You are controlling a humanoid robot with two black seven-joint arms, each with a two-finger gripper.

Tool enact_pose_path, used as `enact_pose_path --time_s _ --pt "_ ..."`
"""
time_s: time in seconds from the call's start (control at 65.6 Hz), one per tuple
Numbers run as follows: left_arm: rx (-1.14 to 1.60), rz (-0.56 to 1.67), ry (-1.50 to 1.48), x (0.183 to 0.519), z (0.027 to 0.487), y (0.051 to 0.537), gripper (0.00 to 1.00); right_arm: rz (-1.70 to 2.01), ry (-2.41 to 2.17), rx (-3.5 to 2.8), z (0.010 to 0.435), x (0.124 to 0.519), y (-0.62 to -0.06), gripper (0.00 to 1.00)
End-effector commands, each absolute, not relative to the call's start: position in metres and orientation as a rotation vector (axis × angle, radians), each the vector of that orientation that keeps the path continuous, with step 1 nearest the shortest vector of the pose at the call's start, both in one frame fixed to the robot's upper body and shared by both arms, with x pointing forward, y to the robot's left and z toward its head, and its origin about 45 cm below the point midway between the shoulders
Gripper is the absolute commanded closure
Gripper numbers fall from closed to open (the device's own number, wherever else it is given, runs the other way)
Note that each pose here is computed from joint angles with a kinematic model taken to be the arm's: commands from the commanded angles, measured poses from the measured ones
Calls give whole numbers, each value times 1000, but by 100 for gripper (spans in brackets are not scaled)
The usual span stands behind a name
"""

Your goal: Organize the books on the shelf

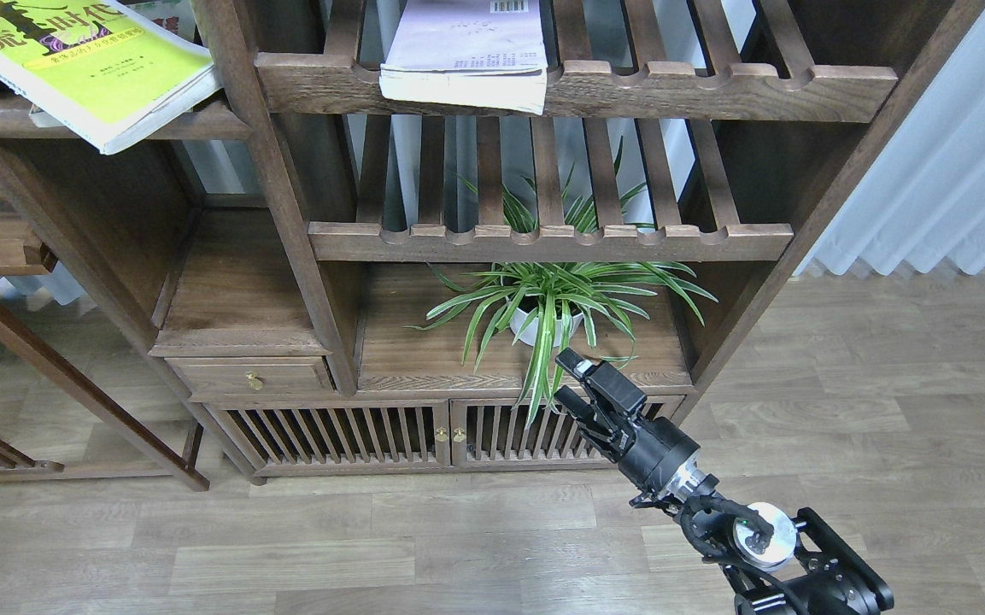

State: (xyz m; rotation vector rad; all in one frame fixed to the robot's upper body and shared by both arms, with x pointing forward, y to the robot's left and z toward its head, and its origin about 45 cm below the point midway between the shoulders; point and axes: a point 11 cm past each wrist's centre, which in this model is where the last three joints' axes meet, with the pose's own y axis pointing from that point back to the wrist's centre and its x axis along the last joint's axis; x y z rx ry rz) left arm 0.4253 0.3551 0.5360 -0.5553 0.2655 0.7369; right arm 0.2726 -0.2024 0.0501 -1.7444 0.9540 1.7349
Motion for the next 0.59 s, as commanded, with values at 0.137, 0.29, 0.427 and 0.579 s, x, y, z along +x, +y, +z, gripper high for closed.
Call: enact_pose_path --time_s 0.137,0.29,0.427,0.579 --pt "-564 563 329 428 519 287 5 1749 964 -1729 45 266 -204 7" --pt "-569 506 366 431 508 259 7 1762 974 -1713 41 259 -205 7" --pt "-581 426 419 434 493 218 7 1771 981 -1704 38 256 -206 7" --pt "-570 354 480 433 471 171 6 1761 990 -1696 38 256 -207 7"
